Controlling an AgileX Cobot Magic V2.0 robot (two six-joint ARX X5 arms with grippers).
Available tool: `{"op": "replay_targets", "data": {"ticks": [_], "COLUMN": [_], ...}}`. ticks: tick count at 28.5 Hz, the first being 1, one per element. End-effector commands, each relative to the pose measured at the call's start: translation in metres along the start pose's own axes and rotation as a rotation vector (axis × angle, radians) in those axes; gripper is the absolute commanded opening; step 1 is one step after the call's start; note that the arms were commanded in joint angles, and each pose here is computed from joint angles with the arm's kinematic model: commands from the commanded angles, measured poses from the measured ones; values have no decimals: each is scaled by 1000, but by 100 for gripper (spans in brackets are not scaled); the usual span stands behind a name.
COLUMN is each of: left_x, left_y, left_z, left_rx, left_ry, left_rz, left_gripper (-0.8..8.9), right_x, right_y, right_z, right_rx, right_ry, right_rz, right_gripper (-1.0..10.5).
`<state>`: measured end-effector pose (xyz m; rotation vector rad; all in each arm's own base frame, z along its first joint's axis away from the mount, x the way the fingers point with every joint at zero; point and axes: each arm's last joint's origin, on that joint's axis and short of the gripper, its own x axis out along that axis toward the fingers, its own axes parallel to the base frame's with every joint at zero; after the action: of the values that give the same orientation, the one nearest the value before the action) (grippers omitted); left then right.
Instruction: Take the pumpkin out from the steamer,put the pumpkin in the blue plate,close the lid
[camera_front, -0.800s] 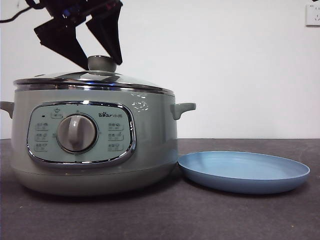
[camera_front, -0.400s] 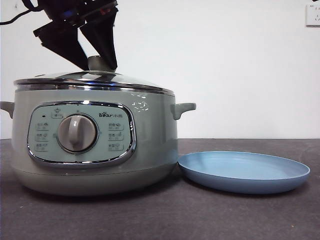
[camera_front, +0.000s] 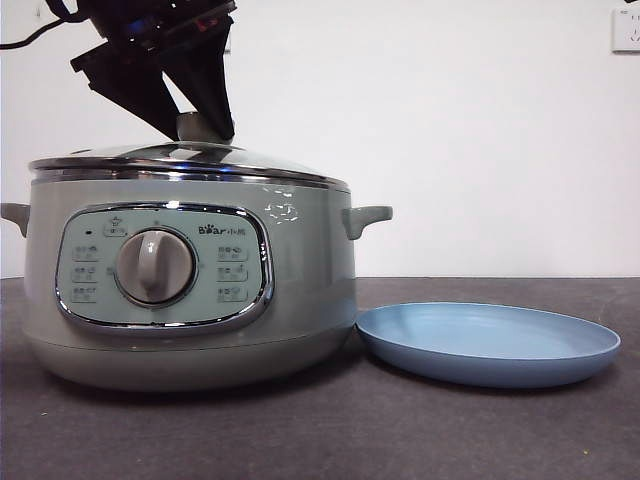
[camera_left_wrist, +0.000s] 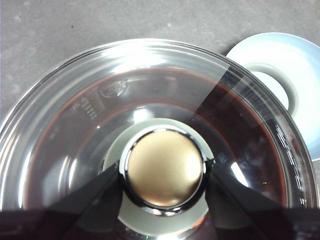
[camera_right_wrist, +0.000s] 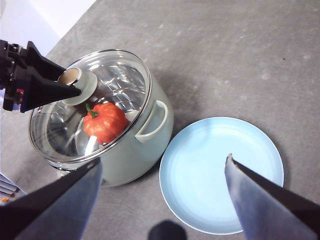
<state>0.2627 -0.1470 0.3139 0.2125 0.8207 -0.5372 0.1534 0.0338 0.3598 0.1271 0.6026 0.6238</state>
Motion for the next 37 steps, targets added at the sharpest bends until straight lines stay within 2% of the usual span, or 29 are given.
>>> {"op": "replay_targets", "data": {"ticks": [1, 11, 14, 19, 21, 28, 31, 37], "left_x": [-13, -72, -96, -142, -157, -204, -217, -230], "left_y": [-1, -4, -4, -4, -4, 0, 1, 3], "left_z": [5, 6, 2, -13, -20, -48, -58, -71], "left_rx": [12, 18, 15, -5, -14, -78, -88, -103], "left_ry": [-73, -254, -318, -422, -452, -536, -552, -531], "left_rz": [4, 14, 57, 165, 204, 432, 513, 656], "left_gripper": [-9, -9, -9, -9, -9, -9, -9, -9], "right_x": [0, 5, 13, 37, 48, 101, 122, 159], "right_y": [0, 5, 9, 19, 24, 49, 64, 100], "right_z": [0, 1, 2, 8, 11, 31, 41, 66], "right_rx": [0, -17, -34, -47, -54, -100, -137, -268], "right_ry": [0, 13, 31, 66, 99, 234, 289, 392], "right_rz": [4, 40, 73, 156, 181, 285, 269, 218], "right_gripper": [409, 409, 410, 421, 462, 527, 609, 608]}}
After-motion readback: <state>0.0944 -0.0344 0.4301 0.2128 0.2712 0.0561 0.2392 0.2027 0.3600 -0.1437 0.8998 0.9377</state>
